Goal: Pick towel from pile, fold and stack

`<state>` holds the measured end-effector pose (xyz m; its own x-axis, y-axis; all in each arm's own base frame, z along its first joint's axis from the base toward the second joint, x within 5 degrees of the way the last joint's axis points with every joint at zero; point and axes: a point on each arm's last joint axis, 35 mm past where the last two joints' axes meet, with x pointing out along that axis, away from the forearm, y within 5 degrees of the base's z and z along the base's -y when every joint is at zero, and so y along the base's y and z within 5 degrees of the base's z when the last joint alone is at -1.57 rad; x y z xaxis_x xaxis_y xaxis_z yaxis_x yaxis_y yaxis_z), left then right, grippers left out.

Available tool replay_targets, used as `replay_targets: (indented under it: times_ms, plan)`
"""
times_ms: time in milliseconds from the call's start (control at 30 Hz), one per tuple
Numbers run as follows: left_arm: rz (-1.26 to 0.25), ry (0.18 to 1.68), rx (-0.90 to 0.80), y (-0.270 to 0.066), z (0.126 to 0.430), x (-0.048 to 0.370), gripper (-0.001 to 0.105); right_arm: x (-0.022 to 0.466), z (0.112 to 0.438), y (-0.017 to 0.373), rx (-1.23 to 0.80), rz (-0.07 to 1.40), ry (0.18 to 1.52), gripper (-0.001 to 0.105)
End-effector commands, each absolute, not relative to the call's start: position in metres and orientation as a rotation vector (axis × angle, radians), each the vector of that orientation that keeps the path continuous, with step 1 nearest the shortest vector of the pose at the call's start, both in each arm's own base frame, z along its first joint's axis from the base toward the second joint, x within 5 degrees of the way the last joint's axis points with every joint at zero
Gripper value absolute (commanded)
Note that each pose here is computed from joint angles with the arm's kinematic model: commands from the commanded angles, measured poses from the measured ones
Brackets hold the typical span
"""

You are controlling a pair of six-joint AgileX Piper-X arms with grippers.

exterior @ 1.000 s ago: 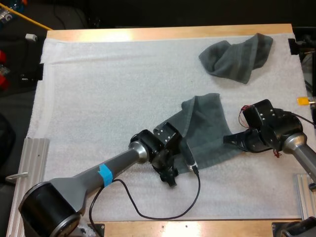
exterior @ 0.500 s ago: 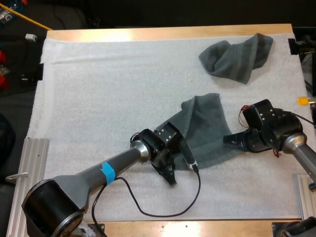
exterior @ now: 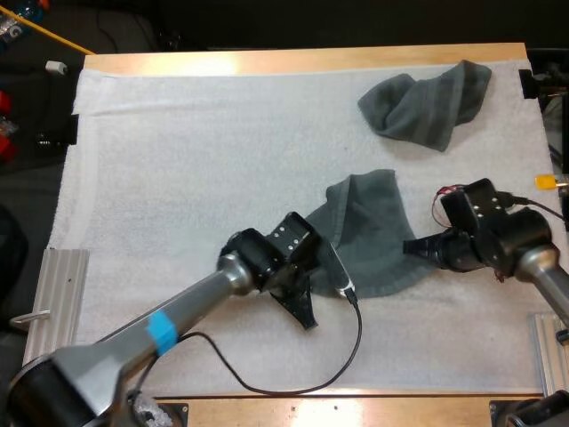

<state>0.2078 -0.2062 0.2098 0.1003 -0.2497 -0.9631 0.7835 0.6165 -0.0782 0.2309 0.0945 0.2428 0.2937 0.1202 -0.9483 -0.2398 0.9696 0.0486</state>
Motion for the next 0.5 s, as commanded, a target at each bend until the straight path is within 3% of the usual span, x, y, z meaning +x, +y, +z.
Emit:
replay_targets:
  times_ms: [0, 167, 467]
  plan:
    - [-0.835, 1.196, 0.498, -0.208, 0.229, 0.207, 0.0, 0.23, 0.255, 0.094, -0.097, 0.249, 1.199, 0.0]
    - [-0.852, 1.084, 0.463, -0.204, 0.268, 0.202, 0.0, 0.217, 0.29, 0.089, -0.068, 0.27, 1.068, 0.0]
    - [-0.793, 1.072, 0.489, -0.18, 0.327, 0.182, 0.0, 0.182, 0.358, 0.075, -0.02, 0.309, 0.893, 0.0]
